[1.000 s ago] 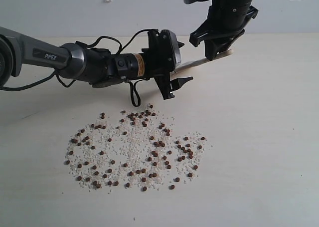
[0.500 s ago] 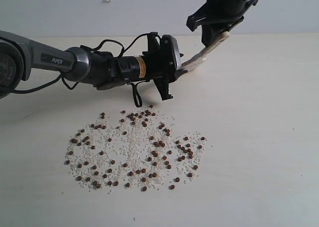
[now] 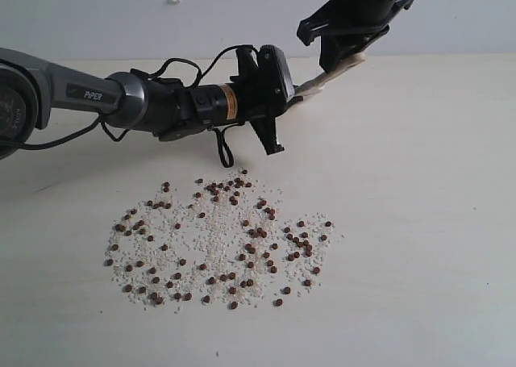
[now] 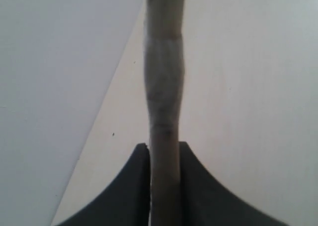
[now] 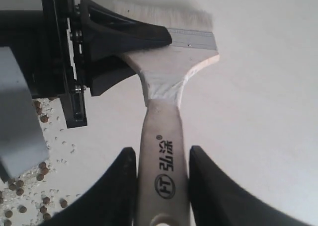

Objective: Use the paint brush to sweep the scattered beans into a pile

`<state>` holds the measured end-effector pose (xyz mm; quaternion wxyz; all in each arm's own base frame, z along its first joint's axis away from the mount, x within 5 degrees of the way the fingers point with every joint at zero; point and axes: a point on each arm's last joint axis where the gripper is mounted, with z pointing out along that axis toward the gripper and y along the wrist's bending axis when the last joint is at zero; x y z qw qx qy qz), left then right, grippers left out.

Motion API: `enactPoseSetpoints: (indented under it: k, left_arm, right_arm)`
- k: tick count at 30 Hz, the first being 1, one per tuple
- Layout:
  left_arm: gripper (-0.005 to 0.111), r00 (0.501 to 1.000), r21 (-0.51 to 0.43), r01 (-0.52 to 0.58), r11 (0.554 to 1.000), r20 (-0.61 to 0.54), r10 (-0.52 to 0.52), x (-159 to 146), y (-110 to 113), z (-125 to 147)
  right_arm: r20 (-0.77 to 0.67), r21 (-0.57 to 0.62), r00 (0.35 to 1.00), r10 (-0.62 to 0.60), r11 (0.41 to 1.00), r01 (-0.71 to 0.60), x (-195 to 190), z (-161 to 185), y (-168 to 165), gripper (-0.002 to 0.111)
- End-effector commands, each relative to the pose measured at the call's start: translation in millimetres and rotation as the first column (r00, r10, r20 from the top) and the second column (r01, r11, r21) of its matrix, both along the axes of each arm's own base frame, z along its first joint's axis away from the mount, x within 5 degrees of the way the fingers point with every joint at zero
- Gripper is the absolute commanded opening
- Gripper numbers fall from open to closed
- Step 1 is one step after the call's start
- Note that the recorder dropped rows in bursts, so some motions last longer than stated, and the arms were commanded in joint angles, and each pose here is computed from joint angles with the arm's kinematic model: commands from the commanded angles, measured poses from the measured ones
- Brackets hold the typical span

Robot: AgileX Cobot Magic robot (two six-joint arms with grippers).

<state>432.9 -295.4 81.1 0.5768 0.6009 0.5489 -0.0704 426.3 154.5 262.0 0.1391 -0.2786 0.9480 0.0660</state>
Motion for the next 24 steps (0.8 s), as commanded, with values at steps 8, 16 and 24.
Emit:
enactPoseSetpoints:
  k: [8,16,24]
  left_arm:
    - [0.000,1.000,-0.028,-0.008,1.000,-0.019,0.007,0.1,-2.5,8.7]
    - [0.000,0.982,-0.105,0.001,0.995,-0.190,-0.021,-3.2,0.8,22.1]
    - [0.000,0.903,-0.187,0.197,0.962,-0.348,-0.252,-12.8,19.8,43.2]
  right_arm:
    - [0.357,0.064,0.934,-0.015,0.998,-0.009,-22.3,97.8,-12.5,0.075]
    - [0.385,0.167,0.922,0.031,0.980,-0.103,-42.8,127.9,-48.6,0.072]
    - [0.457,0.379,0.857,0.237,0.820,-0.429,-62.0,92.3,-84.8,0.072]
